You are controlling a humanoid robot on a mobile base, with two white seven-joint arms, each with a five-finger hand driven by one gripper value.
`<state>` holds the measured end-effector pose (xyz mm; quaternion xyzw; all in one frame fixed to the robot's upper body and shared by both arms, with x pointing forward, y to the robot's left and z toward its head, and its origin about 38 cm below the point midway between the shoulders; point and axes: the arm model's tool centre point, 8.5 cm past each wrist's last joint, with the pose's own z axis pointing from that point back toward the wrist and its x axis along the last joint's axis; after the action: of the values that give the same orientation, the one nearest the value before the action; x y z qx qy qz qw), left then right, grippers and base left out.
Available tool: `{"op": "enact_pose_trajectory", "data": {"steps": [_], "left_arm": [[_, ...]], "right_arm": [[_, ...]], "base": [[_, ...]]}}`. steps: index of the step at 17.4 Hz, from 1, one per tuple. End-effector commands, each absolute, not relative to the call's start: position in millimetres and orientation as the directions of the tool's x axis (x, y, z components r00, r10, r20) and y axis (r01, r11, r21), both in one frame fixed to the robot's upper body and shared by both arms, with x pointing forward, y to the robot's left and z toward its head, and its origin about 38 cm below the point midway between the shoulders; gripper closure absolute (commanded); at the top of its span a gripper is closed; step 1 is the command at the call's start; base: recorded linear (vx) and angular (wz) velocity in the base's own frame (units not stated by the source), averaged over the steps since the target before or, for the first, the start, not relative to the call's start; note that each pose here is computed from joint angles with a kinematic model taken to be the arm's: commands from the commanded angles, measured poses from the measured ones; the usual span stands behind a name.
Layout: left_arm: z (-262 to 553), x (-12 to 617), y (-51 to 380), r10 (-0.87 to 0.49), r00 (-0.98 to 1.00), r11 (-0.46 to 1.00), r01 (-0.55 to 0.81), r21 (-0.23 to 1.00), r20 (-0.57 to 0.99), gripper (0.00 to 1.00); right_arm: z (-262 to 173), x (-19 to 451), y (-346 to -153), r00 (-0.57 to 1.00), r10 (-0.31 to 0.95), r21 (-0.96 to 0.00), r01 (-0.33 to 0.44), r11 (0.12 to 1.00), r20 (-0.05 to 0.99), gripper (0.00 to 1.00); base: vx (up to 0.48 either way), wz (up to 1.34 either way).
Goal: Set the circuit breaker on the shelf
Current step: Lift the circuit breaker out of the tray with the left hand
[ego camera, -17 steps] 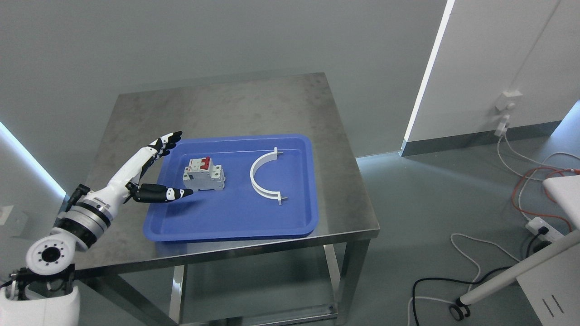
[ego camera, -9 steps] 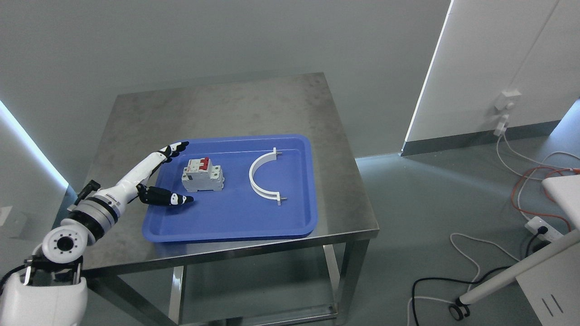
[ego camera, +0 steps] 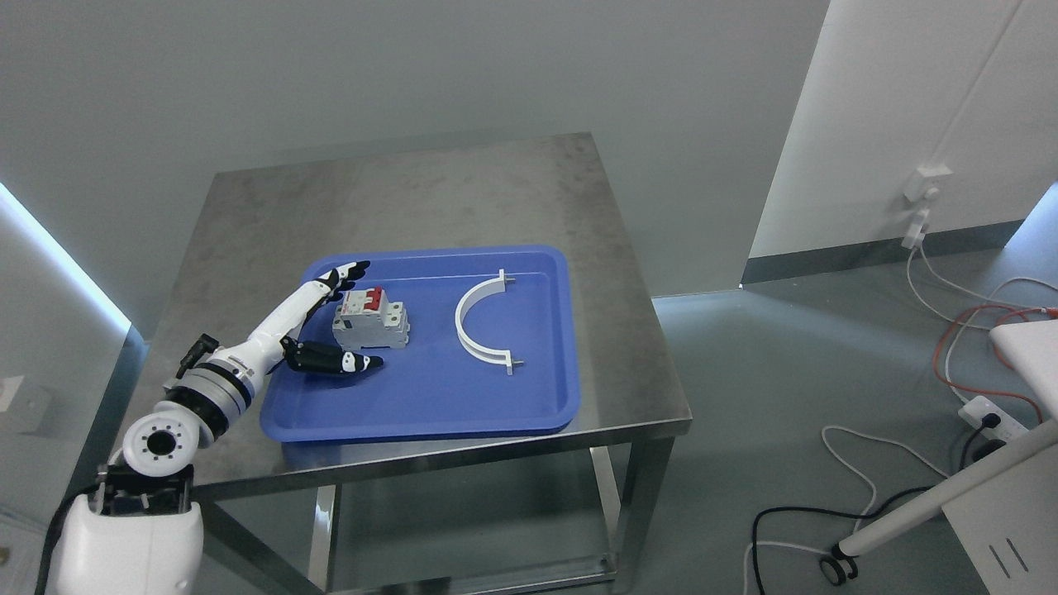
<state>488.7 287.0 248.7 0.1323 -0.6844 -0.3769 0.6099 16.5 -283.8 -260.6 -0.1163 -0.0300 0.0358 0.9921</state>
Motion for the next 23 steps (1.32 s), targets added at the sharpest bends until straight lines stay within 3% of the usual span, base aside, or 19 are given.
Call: {"op": "enact_pose_trajectory", "data": {"steps": [1,3,9,12,14,16,19,23], "left_arm": [[235,498,280,-0.539,-0.159,0.799,0.216,0.561,0.827,0.23],[235,498,280,-0.531,-0.158,0.807,0.207,0.554,0.833,0.3],[232,495,281,-0.486,-0.178,0.833,0.203,0.515,0.856,0.75],[233,493,274,-0.476,-0.214,0.83,0.211,0.516,0.853,0.89],[254,489,301,-0.47,-0.283,0.849,0.112,0.516,0.836,0.96],[286,483,313,-0.435,-0.396,0.875,0.025,0.483,0.808,0.98],[308,468,344,-0.309,-0.501,0.951,-0.138,0.278,0.808,0.95],[311,441,359,-0.333,-0.662,0.938,-0.303,0.168,0.672,0.93]], "right_arm": [[-259,18,-293.1,0.993,0.102,-0.246,-0.084,0.966,0.062,0.0],[-259,19,-293.1,0.993,0.102,-0.246,-0.083,0.966,0.063,0.0],[-259,18,-293.3,0.993,0.102,-0.247,-0.083,0.965,0.062,0.0],[-259,18,-293.1,0.993,0.102,-0.246,-0.084,0.966,0.062,0.0],[-259,18,-293.1,0.993,0.102,-0.246,-0.084,0.966,0.062,0.0],[-259,18,-293.3,0.993,0.102,-0.247,-0.083,0.965,0.062,0.0],[-259,18,-293.1,0.993,0.102,-0.246,-0.084,0.966,0.062,0.0],[-259,18,-293.3,0.993,0.102,-0.247,-0.083,0.965,0.062,0.0]], "base": [[0.0,0.0],[0.0,0.0],[0.0,0.0],[0.0,0.0],[0.011,0.0],[0.015,-0.06],[-0.015,0.01],[-0.08,0.09]]}}
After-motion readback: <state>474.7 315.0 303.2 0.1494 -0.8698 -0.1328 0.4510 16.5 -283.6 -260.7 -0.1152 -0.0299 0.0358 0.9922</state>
